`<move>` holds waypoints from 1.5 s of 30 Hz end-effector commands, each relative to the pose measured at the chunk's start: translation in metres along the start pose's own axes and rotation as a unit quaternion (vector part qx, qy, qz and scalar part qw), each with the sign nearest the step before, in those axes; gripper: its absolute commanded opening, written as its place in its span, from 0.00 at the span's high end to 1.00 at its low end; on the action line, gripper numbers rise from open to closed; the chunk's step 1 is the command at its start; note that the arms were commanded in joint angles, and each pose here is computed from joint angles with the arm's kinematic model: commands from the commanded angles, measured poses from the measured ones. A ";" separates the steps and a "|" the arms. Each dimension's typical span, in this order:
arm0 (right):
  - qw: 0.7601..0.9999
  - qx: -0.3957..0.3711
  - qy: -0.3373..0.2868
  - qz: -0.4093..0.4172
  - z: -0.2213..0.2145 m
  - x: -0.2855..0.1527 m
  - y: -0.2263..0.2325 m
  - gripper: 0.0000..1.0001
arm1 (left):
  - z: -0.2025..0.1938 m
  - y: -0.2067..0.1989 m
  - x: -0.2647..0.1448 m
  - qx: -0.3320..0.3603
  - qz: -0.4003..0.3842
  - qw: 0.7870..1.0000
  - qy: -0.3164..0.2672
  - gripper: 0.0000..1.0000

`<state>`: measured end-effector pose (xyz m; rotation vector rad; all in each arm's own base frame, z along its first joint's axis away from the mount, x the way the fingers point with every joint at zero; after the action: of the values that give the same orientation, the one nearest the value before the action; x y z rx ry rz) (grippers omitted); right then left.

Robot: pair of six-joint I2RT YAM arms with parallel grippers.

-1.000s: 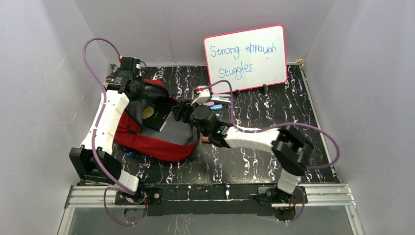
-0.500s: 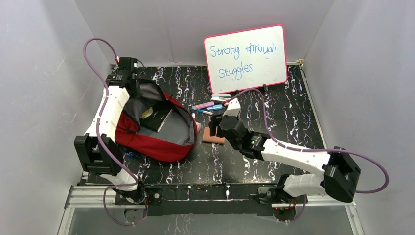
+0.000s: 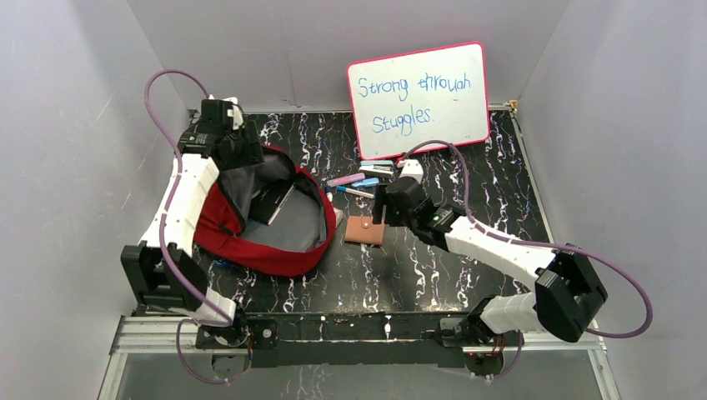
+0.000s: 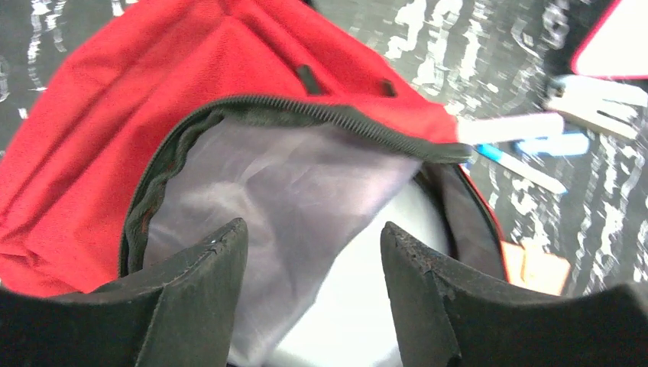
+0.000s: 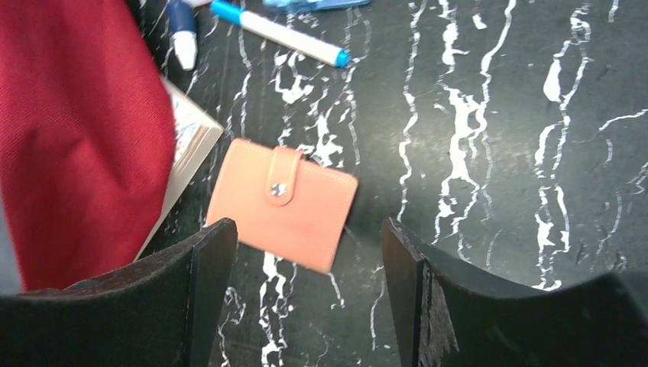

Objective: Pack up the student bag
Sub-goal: Pick up the book from the center of the board.

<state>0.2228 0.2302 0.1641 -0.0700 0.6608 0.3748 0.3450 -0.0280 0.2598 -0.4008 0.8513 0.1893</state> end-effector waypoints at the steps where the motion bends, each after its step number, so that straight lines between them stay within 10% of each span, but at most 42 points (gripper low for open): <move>1: 0.998 0.045 -0.008 0.043 0.026 -0.004 -0.009 0.22 | -0.032 -0.049 -0.046 0.043 -0.101 0.994 -0.001 0.37; 30: 0.992 0.059 0.050 0.098 0.023 0.017 -0.018 0.15 | -0.210 -0.095 -0.016 0.185 -0.061 0.968 0.156 0.37; 34: 0.989 0.059 0.046 0.127 0.026 0.018 -0.011 0.16 | -0.214 -0.093 -0.011 0.190 -0.051 0.967 0.163 0.58; 37: 0.986 0.060 0.039 0.150 0.032 0.020 -0.005 0.18 | -0.205 -0.093 -0.013 0.191 -0.043 0.971 0.140 0.98; 45: 0.975 0.087 0.060 0.194 0.034 0.047 0.014 0.25 | -0.161 -0.075 -0.027 0.192 0.029 0.980 0.046 1.00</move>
<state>0.2545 0.2416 0.1490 0.1396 0.8809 0.6129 0.2279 -0.1885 0.1705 -0.0461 1.1067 -0.0540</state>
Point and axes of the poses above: each gripper's point midway between its finger pads, its own x axis out along the fingers, its own y axis along the line the jaws close on, z = x × y, the point moved 6 cm from there along -x, back along the fingers, and after that the axes turned 14 degrees about -x, right-handed, at the moved point
